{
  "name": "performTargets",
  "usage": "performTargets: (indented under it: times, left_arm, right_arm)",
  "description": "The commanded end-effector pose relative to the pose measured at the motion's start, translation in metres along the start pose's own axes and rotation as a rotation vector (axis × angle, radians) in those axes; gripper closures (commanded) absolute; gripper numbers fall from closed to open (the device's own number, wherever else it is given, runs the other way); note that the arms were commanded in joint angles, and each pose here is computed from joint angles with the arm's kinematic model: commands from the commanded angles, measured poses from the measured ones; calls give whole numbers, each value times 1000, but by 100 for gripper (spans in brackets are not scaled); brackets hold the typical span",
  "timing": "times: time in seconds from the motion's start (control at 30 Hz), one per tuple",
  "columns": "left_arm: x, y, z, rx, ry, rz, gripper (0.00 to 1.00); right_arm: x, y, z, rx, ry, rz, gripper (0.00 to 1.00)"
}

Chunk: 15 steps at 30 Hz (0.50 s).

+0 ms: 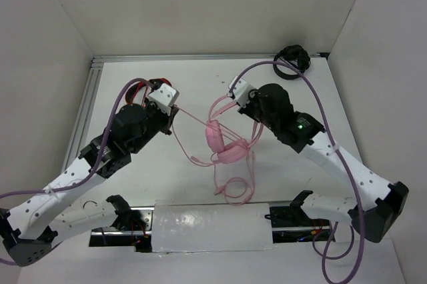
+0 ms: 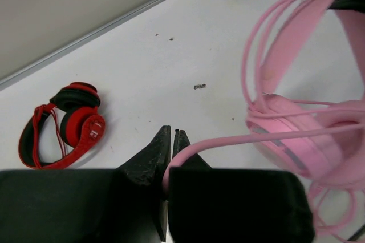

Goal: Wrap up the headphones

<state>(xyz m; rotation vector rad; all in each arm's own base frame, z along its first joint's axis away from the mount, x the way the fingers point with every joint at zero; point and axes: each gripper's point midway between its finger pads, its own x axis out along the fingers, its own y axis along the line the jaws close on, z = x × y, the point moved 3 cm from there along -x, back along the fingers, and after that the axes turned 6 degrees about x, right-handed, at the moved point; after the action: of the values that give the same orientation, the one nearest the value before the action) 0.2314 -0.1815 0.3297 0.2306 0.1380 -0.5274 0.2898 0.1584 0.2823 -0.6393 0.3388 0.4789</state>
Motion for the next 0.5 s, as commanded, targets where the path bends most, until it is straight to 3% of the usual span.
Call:
performTargets:
  times: [0.0,0.17,0.2,0.27,0.47]
  left_arm:
    - [9,22,28,55,-123,11,100]
    - [43,43,15,26,-99,-16,100]
    - [46,44,14,19,-101,-35,100]
    - [53,42,8,2,-93,-99,100]
    - [49,6,-34,-136,-97,-305,100]
  right_arm:
    - [-37,21,19,-147,-125,286,100]
    - [-63,47,22,-242,-187,518,100]
    - [-75,66,15,-258,-184,668,100]
    - [-83,67,27,-293,-268,723,100]
    - [-84,22,113,196,-503,530,100]
